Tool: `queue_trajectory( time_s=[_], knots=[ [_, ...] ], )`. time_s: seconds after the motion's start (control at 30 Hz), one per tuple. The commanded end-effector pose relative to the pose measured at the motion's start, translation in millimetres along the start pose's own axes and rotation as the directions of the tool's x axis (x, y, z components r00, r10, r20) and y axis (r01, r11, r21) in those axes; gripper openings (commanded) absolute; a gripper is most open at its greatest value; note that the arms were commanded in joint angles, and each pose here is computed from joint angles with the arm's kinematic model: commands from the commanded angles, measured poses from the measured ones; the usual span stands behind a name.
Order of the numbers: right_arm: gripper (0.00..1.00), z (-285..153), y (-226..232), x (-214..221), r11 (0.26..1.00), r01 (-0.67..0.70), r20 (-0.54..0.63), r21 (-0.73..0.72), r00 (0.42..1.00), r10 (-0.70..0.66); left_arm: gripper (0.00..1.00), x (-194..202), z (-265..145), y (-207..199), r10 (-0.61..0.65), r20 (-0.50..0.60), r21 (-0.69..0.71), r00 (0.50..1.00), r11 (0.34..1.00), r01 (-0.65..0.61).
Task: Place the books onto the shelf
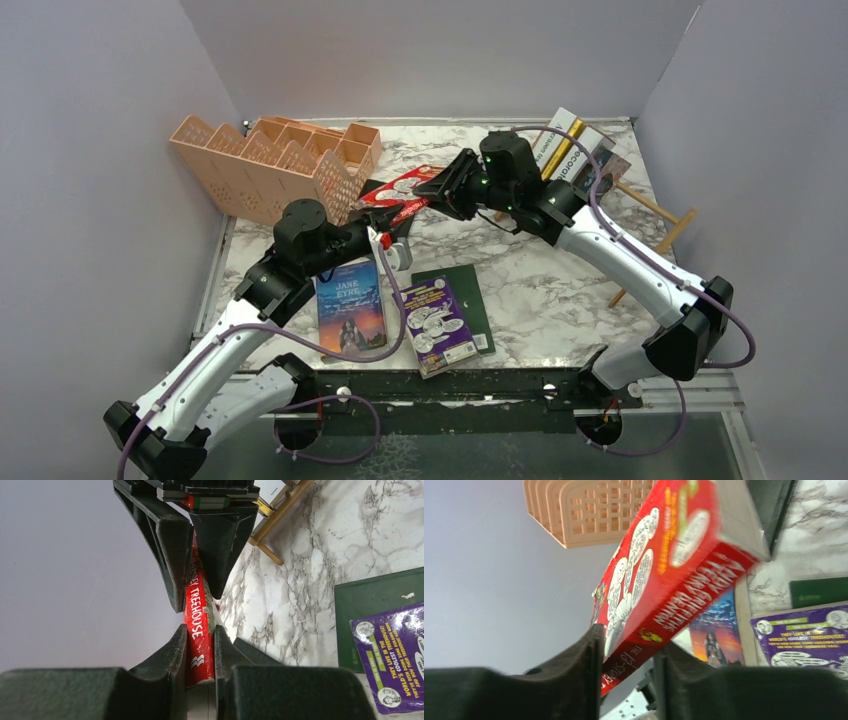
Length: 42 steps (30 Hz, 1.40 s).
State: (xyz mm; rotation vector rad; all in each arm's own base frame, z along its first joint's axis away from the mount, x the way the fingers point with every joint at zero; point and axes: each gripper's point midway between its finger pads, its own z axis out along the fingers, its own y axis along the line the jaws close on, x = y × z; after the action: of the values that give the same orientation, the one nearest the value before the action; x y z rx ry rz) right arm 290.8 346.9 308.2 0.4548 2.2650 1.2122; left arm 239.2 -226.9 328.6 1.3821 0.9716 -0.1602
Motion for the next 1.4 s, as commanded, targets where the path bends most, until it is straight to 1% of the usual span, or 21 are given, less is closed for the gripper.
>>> queue_trajectory(
  time_s=[0.0, 0.03, 0.07, 0.1, 0.13, 0.2, 0.3, 0.37, 0.43, 0.5, 0.6, 0.63, 0.7, 0.77, 0.8, 0.87, 0.93, 1.03, 1.13, 1.23, 1.37],
  knots=[
    [0.29, -1.3, -10.0, -3.1, 0.999, -0.034, 0.013, 0.038, 0.999, 0.034, 0.19, -47.9, -7.2, 20.0, 0.069, 0.156, -0.019, 0.985, 0.998, -0.067],
    [0.23, -2.8, -10.5, -7.7, 0.999, -0.034, 0.034, 0.039, 0.999, 0.032, 0.36, -49.0, -8.4, 18.0, 0.038, 0.162, -0.014, 0.986, 0.999, -0.036],
    [0.17, -4.9, -10.8, -13.6, 0.999, -0.031, 0.059, 0.037, 0.998, 0.029, 0.47, -49.7, -10.4, 16.6, 0.006, 0.165, -0.017, 0.986, 1.000, -0.003],
    [0.10, -7.0, -10.6, -19.3, 0.999, -0.020, 0.082, 0.033, 0.996, 0.017, 0.56, -48.5, -11.5, 15.9, -0.040, 0.162, -0.023, 0.986, 0.999, 0.044],
    [0.06, -10.5, -10.4, -29.6, 0.999, -0.005, 0.128, 0.031, 0.992, 0.001, 0.61, -47.9, -13.2, 15.6, -0.090, 0.161, -0.033, 0.983, 0.995, 0.097],
    [0.01, -20.3, -6.9, -48.9, 0.999, 0.035, 0.210, 0.024, 0.977, -0.040, 0.73, -46.5, -16.5, 17.3, -0.216, 0.163, -0.065, 0.963, 0.971, 0.229],
    [0.01, -46.9, 8.1, -80.9, 0.989, 0.150, 0.360, 0.013, 0.922, -0.145, 0.76, -44.0, -19.3, 15.8, -0.404, 0.182, -0.095, 0.897, 0.900, 0.425],
    [0.01, -67.7, 16.9, -101.3, 0.968, 0.247, 0.455, 0.049, 0.857, -0.242, 0.77, -39.8, -18.8, 12.7, -0.533, 0.189, -0.104, 0.825, 0.824, 0.556],
    [0.01, -91.7, 24.2, -121.1, 0.940, 0.324, 0.538, 0.105, 0.777, -0.328, 0.77, -33.4, -16.8, 11.3, -0.661, 0.193, -0.125, 0.725, 0.716, 0.687],
    [0.01, -112.0, 29.5, -136.1, 0.899, 0.404, 0.590, 0.172, 0.689, -0.422, 0.77, -24.2, -14.0, 7.0, -0.752, 0.172, -0.145, 0.636, 0.619, 0.772],
    [0.01, -140.5, 32.7, -156.7, 0.827, 0.474, 0.626, 0.303, 0.555, -0.547, 0.77, -2.5, -13.2, 2.6, -0.841, 0.132, -0.231, 0.524, 0.488, 0.842],
    [0.01, -149.7, 32.7, -163.7, 0.806, 0.479, 0.633, 0.349, 0.513, -0.579, 0.78, 3.2, -13.4, 0.5, -0.859, 0.123, -0.253, 0.498, 0.458, 0.852],
    [0.01, -168.2, 33.5, -177.5, 0.758, 0.482, 0.639, 0.440, 0.425, -0.642, 0.81, 10.6, -13.2, -5.0, -0.884, 0.110, -0.273, 0.455, 0.414, 0.868],
    [0.01, -189.4, 33.3, -192.2, 0.718, 0.450, 0.640, 0.530, 0.343, -0.688, 0.84, 15.2, -12.4, -11.6, -0.894, 0.094, -0.275, 0.438, 0.399, 0.875],
    [0.01, -200.3, 32.6, -199.1, 0.679, 0.439, 0.620, 0.589, 0.294, -0.728, 0.84, 19.1, -11.8, -15.3, -0.900, 0.085, -0.281, 0.428, 0.391, 0.877],
    [0.01, -223.0, 31.7, -211.6, 0.632, 0.382, 0.596, 0.675, 0.223, -0.771, 0.85, 26.4, -11.4, -20.3, -0.908, 0.072, -0.299, 0.413, 0.375, 0.877],
    [0.01, -244.7, 27.1, -221.9, 0.578, 0.307, 0.552, 0.756, 0.174, -0.815, 0.85, 34.1, -10.1, -27.8, -0.917, 0.054, -0.310, 0.395, 0.360, 0.880],
    [0.01, -274.0, 12.2, -233.1, 0.485, 0.166, 0.468, 0.858, 0.134, -0.873, 0.85, 41.3, -7.3, -37.9, -0.929, 0.040, -0.310, 0.369, 0.340, 0.888],
    [0.01, -298.9, -4.0, -238.2, 0.414, 0.041, 0.407, 0.909, 0.125, -0.905, 0.85, 47.3, -5.4, -46.5, -0.939, 0.035, -0.310, 0.343, 0.316, 0.896],
    [0.01, -314.8, -24.9, -241.5, 0.357, -0.055, 0.362, 0.932, 0.153, -0.920, 0.84, 50.5, -3.7, -54.4, -0.945, 0.025, -0.302, 0.326, 0.304, 0.904],
    [0.01, -314.3, -64.3, -247.9, 0.266, -0.136, 0.291, 0.954, 0.213, -0.933, 0.84, 54.4, -2.5, -61.0, -0.949, 0.016, -0.298, 0.314, 0.295, 0.908]
  ],
)
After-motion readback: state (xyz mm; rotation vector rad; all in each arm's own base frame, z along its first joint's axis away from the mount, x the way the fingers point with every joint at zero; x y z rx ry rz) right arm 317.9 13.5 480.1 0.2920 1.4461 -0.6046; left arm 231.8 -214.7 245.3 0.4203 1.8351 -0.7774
